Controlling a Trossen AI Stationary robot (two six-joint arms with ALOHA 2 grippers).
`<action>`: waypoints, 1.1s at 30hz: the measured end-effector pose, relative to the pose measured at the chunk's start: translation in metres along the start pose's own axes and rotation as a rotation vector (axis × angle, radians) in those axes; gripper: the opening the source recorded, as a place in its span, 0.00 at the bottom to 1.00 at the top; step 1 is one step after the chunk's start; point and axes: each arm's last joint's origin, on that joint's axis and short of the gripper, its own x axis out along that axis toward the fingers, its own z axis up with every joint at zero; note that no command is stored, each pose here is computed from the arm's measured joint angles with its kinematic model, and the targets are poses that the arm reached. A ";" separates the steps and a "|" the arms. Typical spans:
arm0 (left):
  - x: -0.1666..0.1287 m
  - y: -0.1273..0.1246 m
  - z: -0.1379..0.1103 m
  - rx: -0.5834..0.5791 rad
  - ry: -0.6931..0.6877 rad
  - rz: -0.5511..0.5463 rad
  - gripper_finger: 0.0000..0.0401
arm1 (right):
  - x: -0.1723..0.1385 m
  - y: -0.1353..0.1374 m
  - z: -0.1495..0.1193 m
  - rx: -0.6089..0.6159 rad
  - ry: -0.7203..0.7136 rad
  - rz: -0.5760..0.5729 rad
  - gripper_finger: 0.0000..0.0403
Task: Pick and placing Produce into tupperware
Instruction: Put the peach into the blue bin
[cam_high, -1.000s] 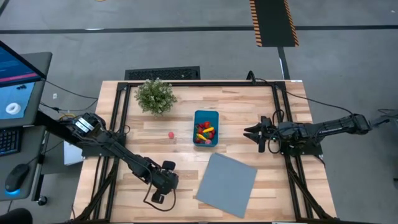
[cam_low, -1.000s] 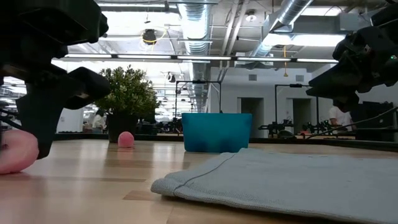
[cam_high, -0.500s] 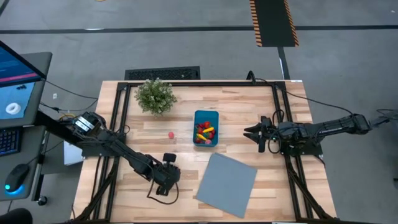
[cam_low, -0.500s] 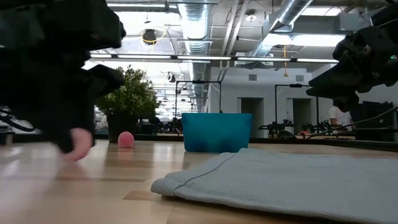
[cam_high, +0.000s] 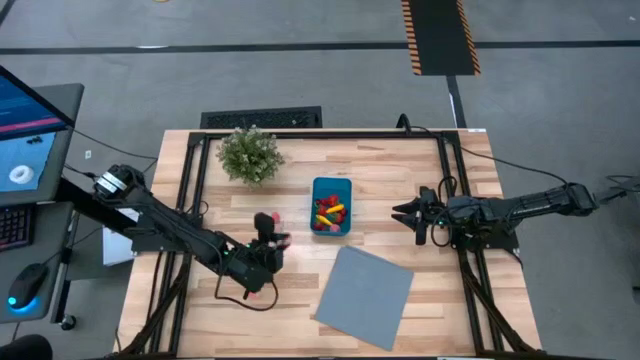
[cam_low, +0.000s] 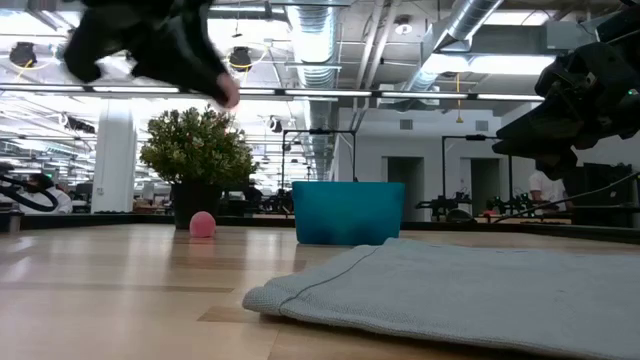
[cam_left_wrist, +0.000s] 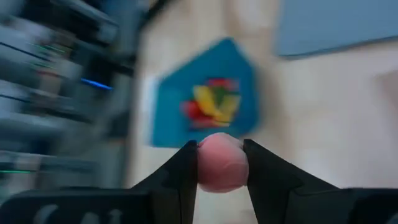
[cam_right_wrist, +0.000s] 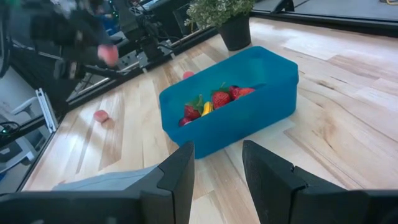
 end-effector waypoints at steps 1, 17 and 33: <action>-0.002 0.004 0.001 0.034 -0.004 0.053 0.25 | 0.000 0.000 0.000 0.000 0.000 0.000 0.39; -0.002 0.039 -0.003 0.741 0.304 0.484 0.26 | 0.000 0.000 0.000 0.000 0.000 0.000 0.39; 0.012 0.058 -0.002 0.425 0.287 0.537 0.25 | 0.000 0.000 0.000 0.000 0.000 0.000 0.39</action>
